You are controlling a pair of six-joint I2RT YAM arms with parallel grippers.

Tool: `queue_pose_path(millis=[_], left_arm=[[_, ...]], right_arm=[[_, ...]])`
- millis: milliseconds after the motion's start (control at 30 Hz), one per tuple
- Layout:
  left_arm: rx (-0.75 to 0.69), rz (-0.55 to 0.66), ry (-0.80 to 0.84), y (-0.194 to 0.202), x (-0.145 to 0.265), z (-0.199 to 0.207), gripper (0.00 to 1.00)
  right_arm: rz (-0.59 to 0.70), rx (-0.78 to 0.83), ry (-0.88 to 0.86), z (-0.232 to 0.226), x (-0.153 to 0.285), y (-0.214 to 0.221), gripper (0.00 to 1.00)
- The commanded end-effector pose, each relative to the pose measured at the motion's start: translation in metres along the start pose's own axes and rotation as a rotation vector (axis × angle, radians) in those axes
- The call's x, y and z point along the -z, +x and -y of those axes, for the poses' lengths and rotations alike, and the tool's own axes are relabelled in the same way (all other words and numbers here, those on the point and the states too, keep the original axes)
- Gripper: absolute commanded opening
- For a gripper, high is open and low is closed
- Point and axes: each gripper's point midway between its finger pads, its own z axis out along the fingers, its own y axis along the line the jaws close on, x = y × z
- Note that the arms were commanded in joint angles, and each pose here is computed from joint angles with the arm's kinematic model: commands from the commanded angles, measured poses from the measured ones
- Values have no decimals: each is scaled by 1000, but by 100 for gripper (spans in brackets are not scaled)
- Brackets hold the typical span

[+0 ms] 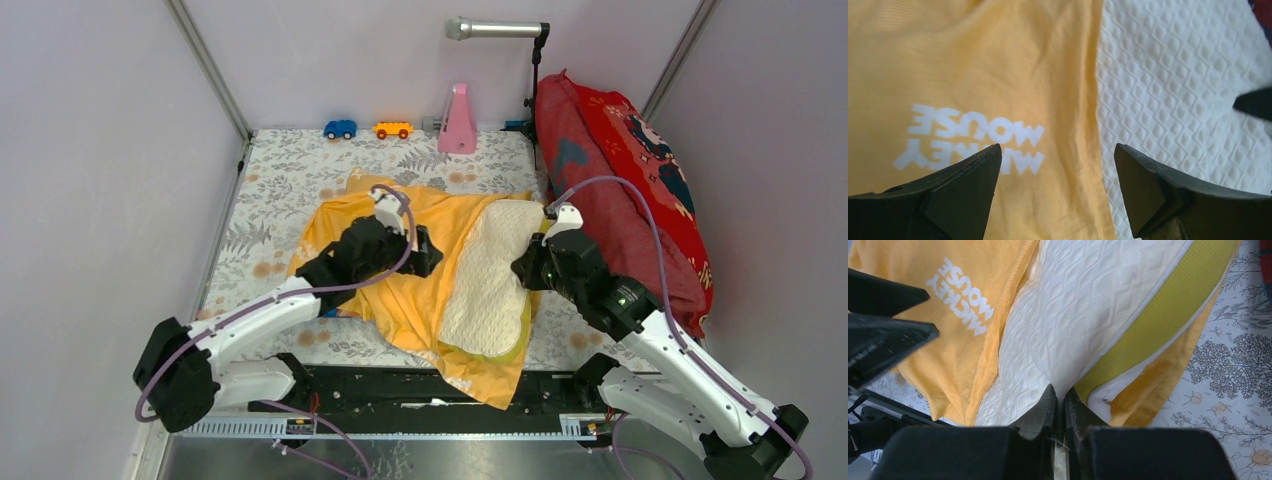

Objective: Remove the pillowcase from the pillow

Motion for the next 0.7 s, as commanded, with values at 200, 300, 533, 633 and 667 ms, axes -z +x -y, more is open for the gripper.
queue_pose_path(millis=[200,300,533,633,667], left_arm=[[-204,-126,40,18,-43,43,76],[-194,-188,-9,32,-56,36,65],[-49,-154,-354,34,-59,-41,20],[33,-117,-543,26,-41,-94,2],[58,-105,-602,24,-33,-111,0]], right_arm=[[86,-44,-77,-19,3,-24,9],[93,-44,-79,-19,5,-26,9],[142,-59,-41,-10,19,-35,7],[226,-74,-24,-4,40,-52,5],[262,-82,-21,-2,49,-60,5]])
